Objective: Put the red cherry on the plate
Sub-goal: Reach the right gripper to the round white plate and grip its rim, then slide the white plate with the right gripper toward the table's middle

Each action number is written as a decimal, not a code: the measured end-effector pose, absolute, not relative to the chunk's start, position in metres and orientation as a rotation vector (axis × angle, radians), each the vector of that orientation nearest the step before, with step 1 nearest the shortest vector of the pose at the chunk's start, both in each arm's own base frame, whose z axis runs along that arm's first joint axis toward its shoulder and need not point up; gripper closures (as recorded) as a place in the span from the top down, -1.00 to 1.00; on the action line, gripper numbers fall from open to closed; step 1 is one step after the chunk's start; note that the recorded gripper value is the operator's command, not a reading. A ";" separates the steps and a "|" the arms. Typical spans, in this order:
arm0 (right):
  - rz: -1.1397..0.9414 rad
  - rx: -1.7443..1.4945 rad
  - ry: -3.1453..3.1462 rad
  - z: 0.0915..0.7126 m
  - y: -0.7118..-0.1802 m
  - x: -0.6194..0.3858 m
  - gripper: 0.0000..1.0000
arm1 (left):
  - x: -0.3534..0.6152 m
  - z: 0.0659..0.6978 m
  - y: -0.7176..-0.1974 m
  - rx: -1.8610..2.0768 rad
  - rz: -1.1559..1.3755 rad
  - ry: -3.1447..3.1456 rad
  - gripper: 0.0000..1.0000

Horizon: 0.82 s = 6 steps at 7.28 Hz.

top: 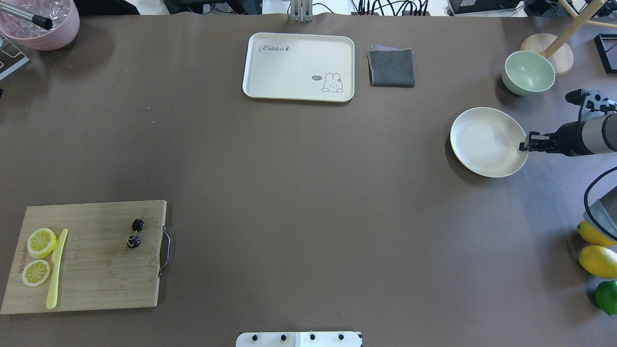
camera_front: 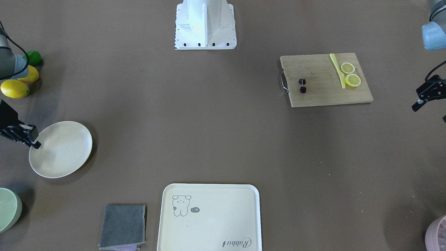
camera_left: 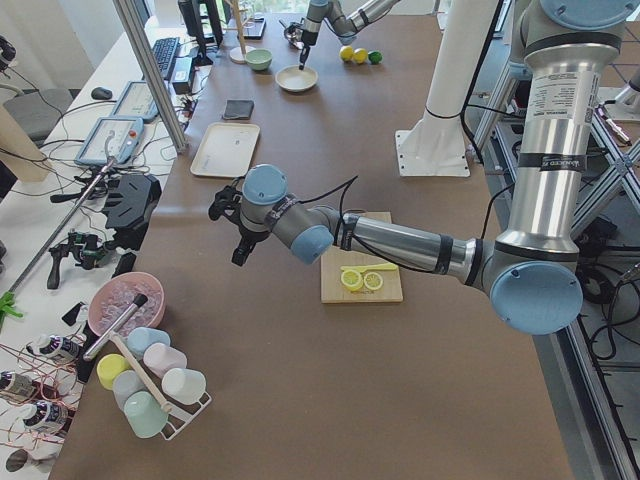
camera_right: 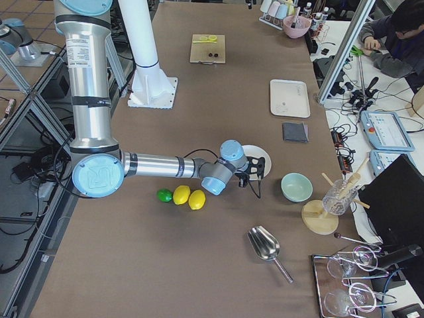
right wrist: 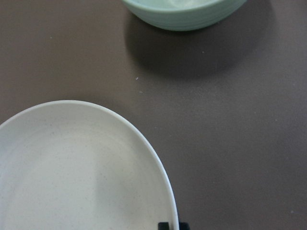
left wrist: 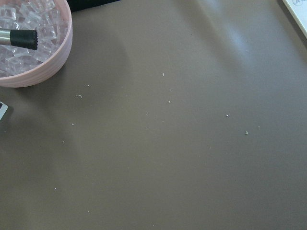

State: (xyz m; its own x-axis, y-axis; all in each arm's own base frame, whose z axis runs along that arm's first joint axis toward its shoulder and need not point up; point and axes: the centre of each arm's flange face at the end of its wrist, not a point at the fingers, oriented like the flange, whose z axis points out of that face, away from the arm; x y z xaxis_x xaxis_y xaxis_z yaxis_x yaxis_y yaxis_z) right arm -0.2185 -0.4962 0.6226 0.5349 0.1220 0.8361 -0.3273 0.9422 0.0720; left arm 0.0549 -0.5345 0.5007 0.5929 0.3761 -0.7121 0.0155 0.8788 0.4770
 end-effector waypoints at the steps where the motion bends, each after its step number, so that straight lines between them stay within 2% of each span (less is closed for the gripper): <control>1: 0.272 0.237 -0.977 0.616 -0.498 -0.222 -1.00 | 0.055 0.501 -0.534 0.467 0.218 0.920 0.96; 3: 0.315 0.237 -1.048 0.565 -0.507 -0.236 -1.00 | 0.055 0.501 -0.535 0.466 0.217 0.921 0.96; 6: 0.394 0.179 -1.121 0.440 -0.504 -0.317 -1.00 | 0.055 0.500 -0.535 0.465 0.215 0.922 0.96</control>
